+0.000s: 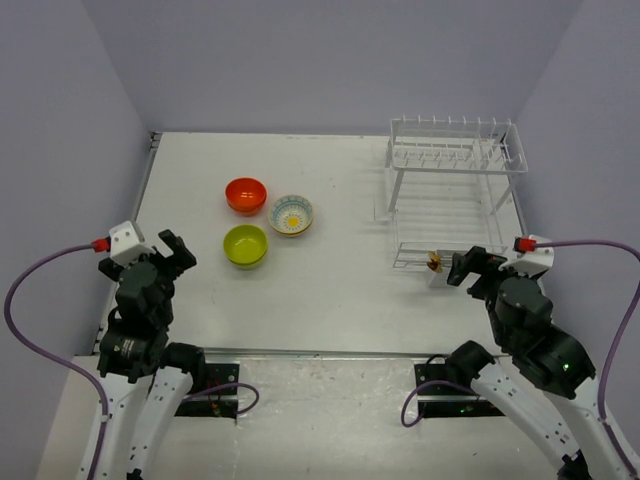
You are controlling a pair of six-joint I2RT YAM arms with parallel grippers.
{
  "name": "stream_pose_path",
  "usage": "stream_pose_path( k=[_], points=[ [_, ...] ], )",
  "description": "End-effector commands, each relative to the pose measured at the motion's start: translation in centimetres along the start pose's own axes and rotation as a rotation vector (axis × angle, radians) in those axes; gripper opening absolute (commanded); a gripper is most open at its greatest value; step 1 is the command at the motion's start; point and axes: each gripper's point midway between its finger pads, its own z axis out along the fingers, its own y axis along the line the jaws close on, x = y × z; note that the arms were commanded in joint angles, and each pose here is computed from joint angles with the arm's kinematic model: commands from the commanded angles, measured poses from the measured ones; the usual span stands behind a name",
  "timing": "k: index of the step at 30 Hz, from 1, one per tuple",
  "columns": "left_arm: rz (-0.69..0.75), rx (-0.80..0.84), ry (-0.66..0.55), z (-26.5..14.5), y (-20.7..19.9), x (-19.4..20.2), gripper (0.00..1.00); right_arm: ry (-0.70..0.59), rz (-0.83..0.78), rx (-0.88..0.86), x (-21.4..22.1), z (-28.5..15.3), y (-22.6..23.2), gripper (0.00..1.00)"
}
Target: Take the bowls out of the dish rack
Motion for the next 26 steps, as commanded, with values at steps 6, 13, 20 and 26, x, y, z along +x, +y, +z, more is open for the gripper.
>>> stream_pose_path(
  k=[6, 13, 20, 26],
  points=[
    [-0.073, -0.093, -0.145, -0.9, 2.3, -2.2, 1.0, -0.007, 0.005, 0.06, -0.5, 0.6, -0.3, 0.99],
    [-0.066, -0.056, -0.14, -0.9, 1.7, -2.1, 1.0, -0.009, 0.009, 0.083, -0.6, 0.6, -0.6, 0.99],
    [-0.059, 0.004, -0.161, -1.4, 1.0, -2.5, 1.0, -0.014, -0.002, 0.043, -0.7, 0.5, -0.1, 0.99],
    [-0.027, 0.08, -0.155, -1.4, -0.3, -2.3, 1.0, -0.034, 0.02, 0.04, -0.9, 0.2, -0.3, 0.99]
  ],
)
